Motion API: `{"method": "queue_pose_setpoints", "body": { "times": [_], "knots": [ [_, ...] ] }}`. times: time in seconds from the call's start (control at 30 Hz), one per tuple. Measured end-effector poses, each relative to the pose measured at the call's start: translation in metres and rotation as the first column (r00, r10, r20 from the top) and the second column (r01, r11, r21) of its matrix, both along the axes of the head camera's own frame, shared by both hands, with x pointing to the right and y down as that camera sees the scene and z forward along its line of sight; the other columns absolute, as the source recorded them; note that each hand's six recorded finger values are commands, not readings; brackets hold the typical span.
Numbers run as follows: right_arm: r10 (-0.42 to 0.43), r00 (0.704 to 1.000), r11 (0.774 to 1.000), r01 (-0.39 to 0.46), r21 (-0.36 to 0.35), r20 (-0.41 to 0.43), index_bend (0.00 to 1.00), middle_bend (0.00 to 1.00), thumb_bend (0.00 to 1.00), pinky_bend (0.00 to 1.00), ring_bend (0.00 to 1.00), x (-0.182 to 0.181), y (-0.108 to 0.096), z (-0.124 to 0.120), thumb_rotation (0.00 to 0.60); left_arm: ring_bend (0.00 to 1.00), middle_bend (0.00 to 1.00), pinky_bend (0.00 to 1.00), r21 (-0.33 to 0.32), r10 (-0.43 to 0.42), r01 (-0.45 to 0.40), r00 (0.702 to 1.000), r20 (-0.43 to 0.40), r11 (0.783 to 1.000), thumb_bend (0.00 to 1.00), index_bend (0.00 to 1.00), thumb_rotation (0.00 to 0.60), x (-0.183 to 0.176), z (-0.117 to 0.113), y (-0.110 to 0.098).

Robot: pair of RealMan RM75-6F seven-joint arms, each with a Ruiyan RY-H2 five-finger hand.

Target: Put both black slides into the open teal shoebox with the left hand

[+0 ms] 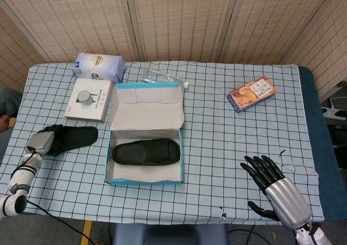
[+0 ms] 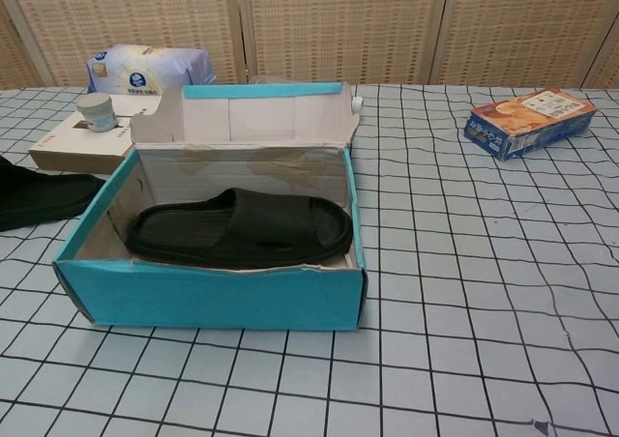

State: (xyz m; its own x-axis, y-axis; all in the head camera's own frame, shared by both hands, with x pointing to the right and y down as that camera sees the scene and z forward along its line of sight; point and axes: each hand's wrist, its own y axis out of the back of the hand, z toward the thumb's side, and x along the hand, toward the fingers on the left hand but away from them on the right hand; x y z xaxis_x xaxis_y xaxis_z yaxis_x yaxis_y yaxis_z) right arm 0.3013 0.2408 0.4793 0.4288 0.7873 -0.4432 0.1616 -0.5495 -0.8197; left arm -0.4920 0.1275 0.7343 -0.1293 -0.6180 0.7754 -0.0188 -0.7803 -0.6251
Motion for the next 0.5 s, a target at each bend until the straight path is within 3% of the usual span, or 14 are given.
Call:
{"method": "queue_pose_setpoints", "body": {
  "times": [0.13,0.5],
  "knots": [
    [0.005,1.000,1.000,-0.005,-0.002,-0.002,0.00,0.00,0.16,0.00,0.00,0.001,0.000,0.000,0.589,0.45,0.52,0.54,0.033,-0.004,0.004,1.000,0.006,0.999,0.44,0.49,0.600,-0.003,0.003,0.000],
    [0.004,1.000,1.000,-0.004,-0.017,-0.004,0.00,0.00,0.16,0.00,0.00,0.000,0.001,0.003,0.588,0.58,0.65,0.67,0.160,0.007,-0.005,1.000,-0.014,0.987,0.48,0.63,0.600,-0.004,-0.011,-0.005]
  ]
}}
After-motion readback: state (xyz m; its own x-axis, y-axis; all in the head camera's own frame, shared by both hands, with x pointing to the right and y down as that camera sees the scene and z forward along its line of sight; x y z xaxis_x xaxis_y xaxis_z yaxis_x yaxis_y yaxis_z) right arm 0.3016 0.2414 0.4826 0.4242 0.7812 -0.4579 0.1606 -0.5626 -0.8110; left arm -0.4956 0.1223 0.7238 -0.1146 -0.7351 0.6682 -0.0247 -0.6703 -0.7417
